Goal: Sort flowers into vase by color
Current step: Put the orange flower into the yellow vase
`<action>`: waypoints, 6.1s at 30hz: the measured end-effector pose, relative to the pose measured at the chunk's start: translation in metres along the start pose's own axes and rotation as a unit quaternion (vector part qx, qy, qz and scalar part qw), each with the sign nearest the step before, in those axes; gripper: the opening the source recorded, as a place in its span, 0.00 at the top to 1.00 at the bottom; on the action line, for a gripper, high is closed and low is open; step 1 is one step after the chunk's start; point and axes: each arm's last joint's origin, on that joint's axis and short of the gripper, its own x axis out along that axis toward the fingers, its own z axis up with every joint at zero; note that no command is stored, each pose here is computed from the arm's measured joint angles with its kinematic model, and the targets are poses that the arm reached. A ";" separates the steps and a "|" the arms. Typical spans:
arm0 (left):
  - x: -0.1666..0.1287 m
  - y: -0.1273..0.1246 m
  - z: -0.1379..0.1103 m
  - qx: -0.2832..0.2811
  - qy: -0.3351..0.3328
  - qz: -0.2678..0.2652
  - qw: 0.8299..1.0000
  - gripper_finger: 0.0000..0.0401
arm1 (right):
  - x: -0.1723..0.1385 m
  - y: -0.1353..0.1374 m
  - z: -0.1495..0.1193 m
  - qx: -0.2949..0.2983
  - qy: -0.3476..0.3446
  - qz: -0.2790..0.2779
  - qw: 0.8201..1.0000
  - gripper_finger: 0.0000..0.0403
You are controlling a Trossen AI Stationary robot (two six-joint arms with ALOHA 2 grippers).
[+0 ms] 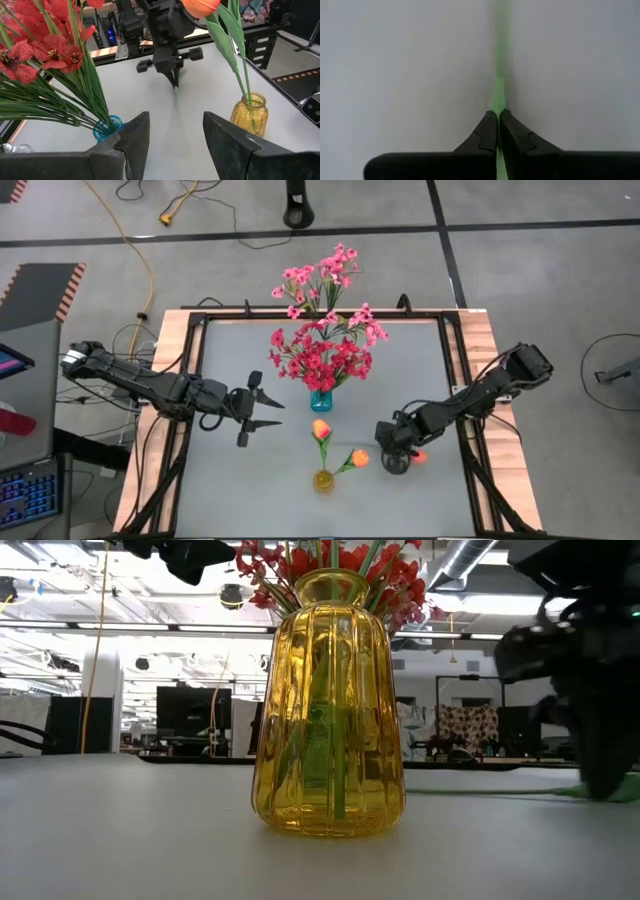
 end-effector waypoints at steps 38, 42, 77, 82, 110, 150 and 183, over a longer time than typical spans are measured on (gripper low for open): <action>0.000 0.002 0.000 -0.041 0.002 0.026 0.999 0.57 | -0.034 -0.022 0.037 -0.708 0.112 -0.153 0.680 0.90; 0.000 0.002 0.000 -0.048 0.001 0.026 0.999 0.57 | -0.033 -0.018 0.044 -0.715 0.071 -0.162 0.676 0.90; 0.008 0.000 -0.005 -0.090 0.015 0.039 0.995 0.57 | -0.038 -0.007 0.071 -0.542 -0.100 -0.279 0.786 0.91; 0.026 -0.004 -0.016 -0.078 0.051 0.038 0.995 0.57 | -0.042 -0.001 0.080 -0.520 -0.160 -0.279 0.792 0.91; 0.110 -0.001 -0.030 -0.323 0.044 -0.020 0.945 0.57 | -0.034 0.007 0.089 -0.533 -0.199 -0.270 0.777 0.91; 0.112 0.001 -0.039 -0.469 0.102 -0.001 0.877 0.60 | -0.025 0.018 0.107 -0.528 -0.281 -0.309 0.739 0.91; 0.112 0.003 -0.041 -0.461 0.110 -0.004 0.881 1.00 | -0.027 0.019 0.109 -0.528 -0.296 -0.297 0.739 0.74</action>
